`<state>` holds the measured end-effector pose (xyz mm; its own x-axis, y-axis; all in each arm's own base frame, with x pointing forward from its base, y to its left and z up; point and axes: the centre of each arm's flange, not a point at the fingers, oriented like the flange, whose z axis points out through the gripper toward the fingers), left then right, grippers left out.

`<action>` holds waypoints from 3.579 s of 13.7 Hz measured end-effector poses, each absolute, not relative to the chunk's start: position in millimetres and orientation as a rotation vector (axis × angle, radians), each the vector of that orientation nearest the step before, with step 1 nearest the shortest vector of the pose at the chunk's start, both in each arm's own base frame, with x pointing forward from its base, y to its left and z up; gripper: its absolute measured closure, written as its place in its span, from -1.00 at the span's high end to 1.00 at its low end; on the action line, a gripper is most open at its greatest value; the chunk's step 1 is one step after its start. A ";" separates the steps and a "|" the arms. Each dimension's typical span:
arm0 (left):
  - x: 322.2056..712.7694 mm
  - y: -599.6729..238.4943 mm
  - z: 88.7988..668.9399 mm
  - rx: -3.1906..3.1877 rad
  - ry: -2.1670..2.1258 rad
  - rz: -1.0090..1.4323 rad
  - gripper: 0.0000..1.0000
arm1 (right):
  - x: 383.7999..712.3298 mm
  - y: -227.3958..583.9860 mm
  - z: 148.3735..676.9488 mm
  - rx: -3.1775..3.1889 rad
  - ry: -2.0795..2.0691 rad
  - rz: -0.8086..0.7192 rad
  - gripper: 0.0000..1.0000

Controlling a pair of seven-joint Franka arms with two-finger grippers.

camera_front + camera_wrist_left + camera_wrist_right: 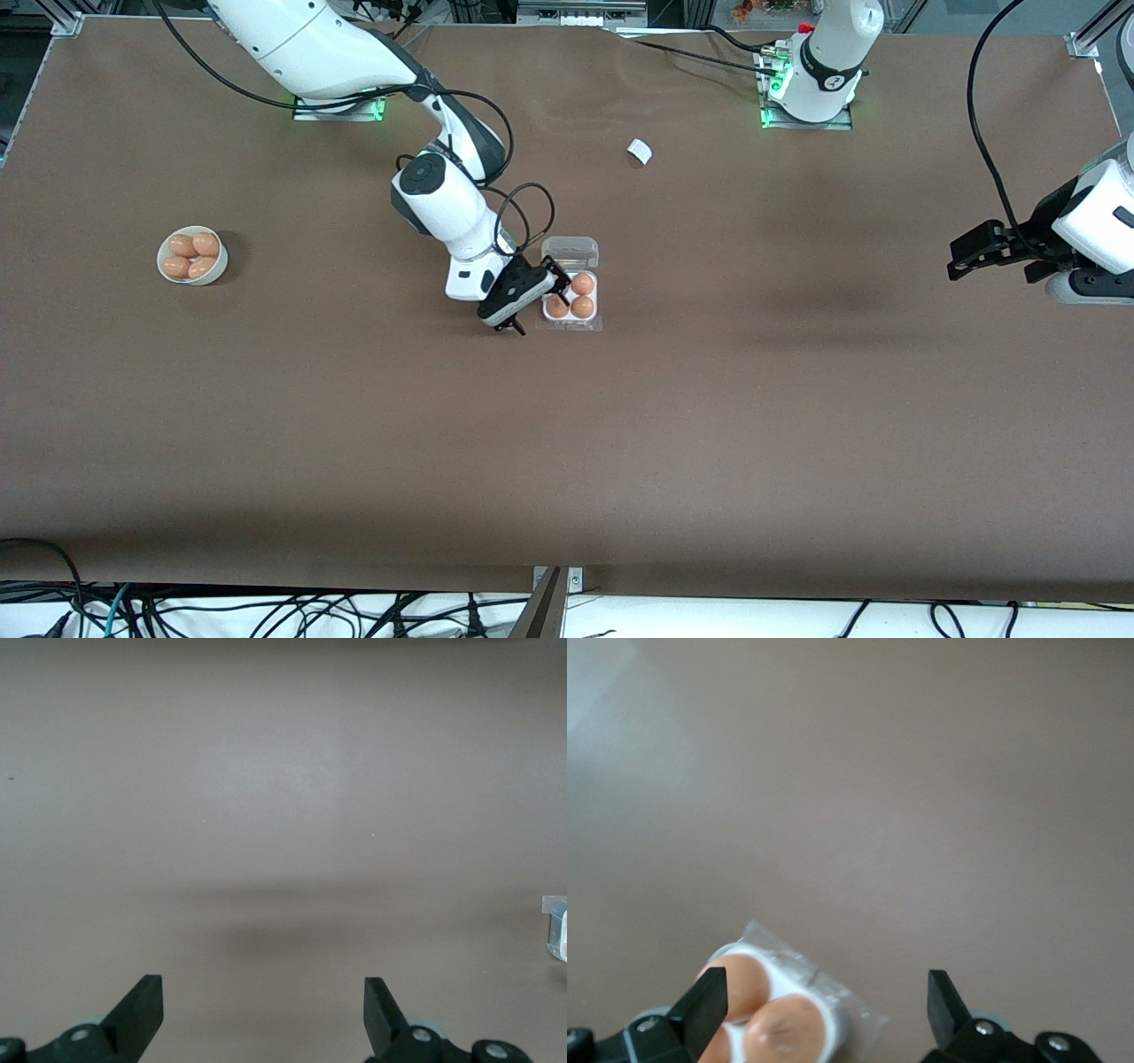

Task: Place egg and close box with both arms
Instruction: 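Withdraw the right gripper toward the bowl while the left gripper moves out, then move the left gripper to the carton lid hinge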

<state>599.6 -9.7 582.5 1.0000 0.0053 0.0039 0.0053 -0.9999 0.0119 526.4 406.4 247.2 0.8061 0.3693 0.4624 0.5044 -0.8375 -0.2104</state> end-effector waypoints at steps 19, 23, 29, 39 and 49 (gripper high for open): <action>600.0 -5.8 537.5 3.122 0.020 -0.266 -0.63 | 586.5 52.9 445.8 -3.275 0.089 0.097 1.00; 595.3 -16.4 495.7 3.084 -0.009 -0.540 -0.97 | 582.3 15.4 536.2 -3.249 0.115 0.175 1.00; 596.3 -55.8 414.0 2.840 -0.035 -0.856 -0.97 | 545.5 -14.9 621.7 -3.226 0.166 0.087 1.00; 565.7 -163.5 296.9 2.474 -0.122 -1.170 -0.98 | 548.0 -17.2 621.7 -3.134 0.194 0.064 1.00; 552.8 -247.2 246.1 2.266 -0.016 -1.048 -0.98 | 563.2 -10.0 609.1 -3.136 0.174 0.024 1.00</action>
<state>552.8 -247.2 246.1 0.6830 -0.2629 -0.6815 0.2414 -0.7993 0.5503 563.2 -10.0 609.1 0.9938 -0.1105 -0.0155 -0.1105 -0.9939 0.0000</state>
